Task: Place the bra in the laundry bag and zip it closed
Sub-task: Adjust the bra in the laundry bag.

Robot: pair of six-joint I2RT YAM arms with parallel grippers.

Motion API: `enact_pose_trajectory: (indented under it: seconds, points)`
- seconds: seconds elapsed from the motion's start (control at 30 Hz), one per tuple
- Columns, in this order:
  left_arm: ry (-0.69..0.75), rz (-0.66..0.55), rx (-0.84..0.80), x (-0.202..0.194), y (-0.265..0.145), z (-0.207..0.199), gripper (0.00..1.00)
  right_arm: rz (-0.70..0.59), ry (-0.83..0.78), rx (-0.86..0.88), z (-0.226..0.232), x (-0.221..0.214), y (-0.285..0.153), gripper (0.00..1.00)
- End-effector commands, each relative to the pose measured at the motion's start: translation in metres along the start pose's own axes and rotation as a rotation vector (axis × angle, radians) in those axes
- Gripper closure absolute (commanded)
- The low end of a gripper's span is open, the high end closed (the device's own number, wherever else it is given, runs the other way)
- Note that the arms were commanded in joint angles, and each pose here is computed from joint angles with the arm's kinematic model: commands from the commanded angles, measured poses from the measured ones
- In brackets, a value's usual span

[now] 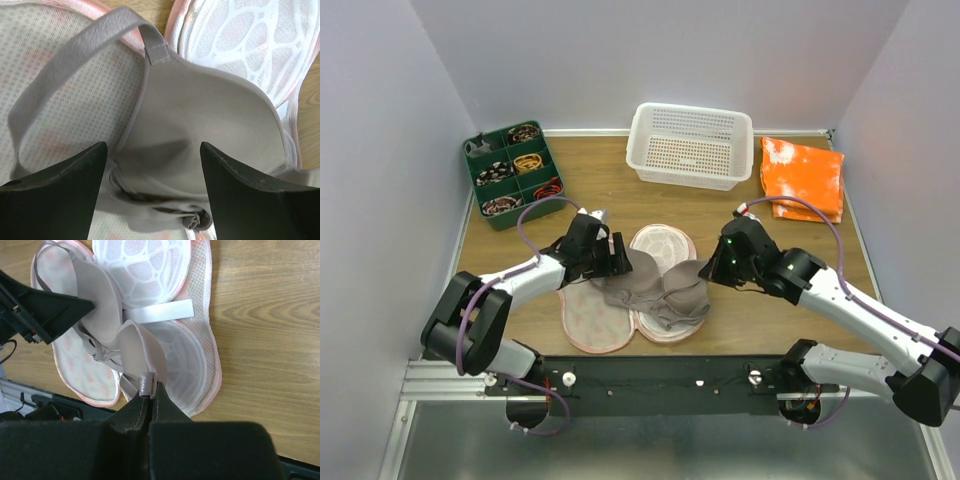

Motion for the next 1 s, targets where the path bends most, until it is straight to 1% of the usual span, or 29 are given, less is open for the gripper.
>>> enact_pose_trajectory:
  seconds: [0.0, 0.03, 0.1, 0.2, 0.23, 0.3, 0.33, 0.4, 0.43, 0.47, 0.5, 0.57, 0.6, 0.63, 0.67, 0.7, 0.77, 0.8, 0.87, 0.9, 0.93, 0.97]
  points:
    - [0.017, -0.079, -0.115, 0.009, 0.012, -0.001, 0.17, 0.009, -0.021, 0.013, 0.003, 0.001, 0.003, 0.93]
    - [0.013, -0.097, -0.124, 0.011, 0.013, -0.002, 0.17, 0.008, -0.020, 0.011, 0.003, 0.001, 0.004, 0.93]
    - [0.007, -0.094, -0.141, 0.009, 0.014, -0.003, 0.20, 0.012, -0.027, 0.007, 0.003, 0.001, 0.006, 0.92]
    - [-0.003, -0.104, -0.140, 0.007, 0.011, -0.003, 0.31, 0.014, -0.028, 0.003, 0.003, 0.001, 0.008, 0.92]
    - [-0.005, -0.102, -0.135, 0.006, 0.010, -0.002, 0.37, 0.017, -0.027, 0.003, 0.004, 0.000, 0.009, 0.92]
    - [0.004, -0.098, -0.136, 0.007, 0.008, -0.003, 0.42, 0.021, -0.025, 0.000, 0.003, 0.000, 0.010, 0.92]
    - [0.004, -0.091, -0.134, 0.007, 0.007, -0.003, 0.52, 0.024, -0.028, -0.001, 0.002, -0.001, 0.010, 0.92]
    - [0.011, -0.094, -0.131, 0.010, 0.005, -0.004, 0.63, 0.026, -0.024, -0.001, 0.001, -0.001, 0.010, 0.92]
    - [0.017, -0.084, -0.126, 0.010, 0.004, -0.003, 0.71, 0.029, -0.023, -0.003, 0.000, -0.002, 0.010, 0.93]
    - [0.023, -0.083, -0.126, 0.012, 0.003, -0.004, 0.74, 0.033, -0.024, -0.003, 0.000, -0.003, 0.009, 0.93]
    - [0.033, -0.094, -0.126, 0.019, 0.001, -0.006, 0.76, 0.037, -0.024, -0.003, -0.001, -0.003, 0.009, 0.93]
    - [0.054, -0.076, -0.115, 0.025, -0.002, -0.007, 0.80, 0.052, -0.021, -0.010, -0.002, -0.005, 0.008, 0.93]
    - [0.071, -0.098, -0.124, 0.037, -0.006, -0.012, 0.81, 0.060, -0.016, -0.013, -0.001, -0.005, 0.008, 0.93]
    - [0.078, -0.080, -0.121, 0.039, -0.009, -0.013, 0.83, 0.069, -0.014, -0.015, -0.002, -0.007, 0.008, 0.93]
    - [0.109, -0.088, -0.123, 0.046, -0.011, -0.015, 0.84, 0.097, -0.008, -0.011, -0.002, -0.009, 0.007, 0.93]
    - [0.127, -0.108, -0.133, 0.062, -0.014, -0.020, 0.84, 0.110, 0.008, -0.013, -0.003, -0.011, 0.007, 0.93]
    - [0.157, -0.074, -0.132, 0.072, -0.017, -0.024, 0.87, 0.152, 0.032, 0.004, -0.002, -0.016, 0.008, 0.93]
    - [0.196, -0.083, -0.150, 0.089, -0.018, -0.029, 0.87, 0.159, 0.051, 0.010, -0.001, -0.017, 0.008, 0.93]
    - [0.219, -0.030, -0.165, 0.095, -0.019, -0.032, 0.87, 0.182, 0.067, 0.005, -0.007, -0.022, 0.012, 0.94]
    - [0.259, -0.027, -0.179, 0.108, -0.017, -0.035, 0.88, 0.189, 0.072, 0.004, -0.009, -0.024, 0.012, 0.94]
    - [0.266, 0.015, -0.191, 0.107, -0.016, -0.036, 0.87, 0.198, 0.077, -0.009, -0.013, -0.027, 0.015, 0.94]
    - [0.284, 0.033, -0.190, 0.109, -0.014, -0.035, 0.88, 0.214, 0.078, -0.008, -0.014, -0.029, 0.015, 0.95]
Point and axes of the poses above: each gripper's point midway between its finger pads, its own y axis out along the fingers, its own z axis along the line the jaws close on, x = y × z, the point moved 9 cm from there along -y, back along the fingers, and after that the axes turned 14 degrees about y, right-handed, at the moved point
